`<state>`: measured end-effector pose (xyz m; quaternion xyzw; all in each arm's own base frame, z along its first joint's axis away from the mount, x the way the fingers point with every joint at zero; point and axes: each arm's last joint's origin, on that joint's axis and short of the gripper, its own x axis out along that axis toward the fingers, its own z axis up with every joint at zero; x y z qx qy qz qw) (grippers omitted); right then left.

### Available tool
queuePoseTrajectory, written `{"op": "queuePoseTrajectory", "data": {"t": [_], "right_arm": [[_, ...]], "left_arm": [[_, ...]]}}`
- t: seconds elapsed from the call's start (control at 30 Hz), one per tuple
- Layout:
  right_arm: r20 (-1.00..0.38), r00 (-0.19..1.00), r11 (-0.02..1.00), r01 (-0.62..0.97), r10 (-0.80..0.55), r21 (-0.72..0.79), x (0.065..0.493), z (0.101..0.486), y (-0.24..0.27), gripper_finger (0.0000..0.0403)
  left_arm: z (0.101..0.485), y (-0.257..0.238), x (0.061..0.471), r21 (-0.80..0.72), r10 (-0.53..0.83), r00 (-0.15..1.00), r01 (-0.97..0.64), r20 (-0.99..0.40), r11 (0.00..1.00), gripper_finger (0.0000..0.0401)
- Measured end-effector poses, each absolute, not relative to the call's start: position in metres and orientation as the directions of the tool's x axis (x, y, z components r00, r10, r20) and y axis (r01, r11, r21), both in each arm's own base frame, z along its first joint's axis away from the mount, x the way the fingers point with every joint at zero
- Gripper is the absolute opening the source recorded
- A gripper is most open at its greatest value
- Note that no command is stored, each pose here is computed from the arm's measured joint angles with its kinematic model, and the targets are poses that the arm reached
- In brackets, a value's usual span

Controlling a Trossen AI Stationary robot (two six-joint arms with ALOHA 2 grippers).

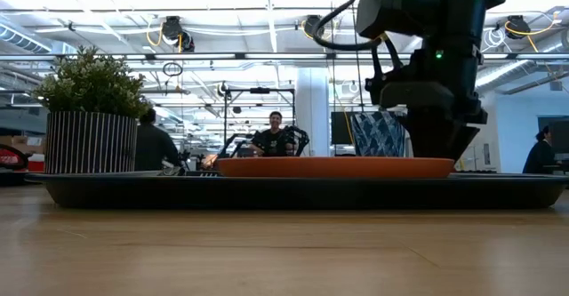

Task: Pick and place plate/cup/fork/spoon on tray
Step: Adjust the orange plate on the black serving tray

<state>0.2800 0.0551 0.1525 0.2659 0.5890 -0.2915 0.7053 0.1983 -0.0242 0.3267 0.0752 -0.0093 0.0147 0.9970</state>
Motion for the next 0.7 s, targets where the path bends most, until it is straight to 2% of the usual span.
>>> {"op": "queuePoseTrajectory", "data": {"t": [0.7], "right_arm": [[-0.966,0.226,0.701,0.71,-0.13,0.072,0.2844,0.1581,0.0597,0.0178]], "left_arm": [[0.3267,-0.0242,0.1983,0.149,0.028,0.999,-0.03,0.021,0.988,0.0026]]}}
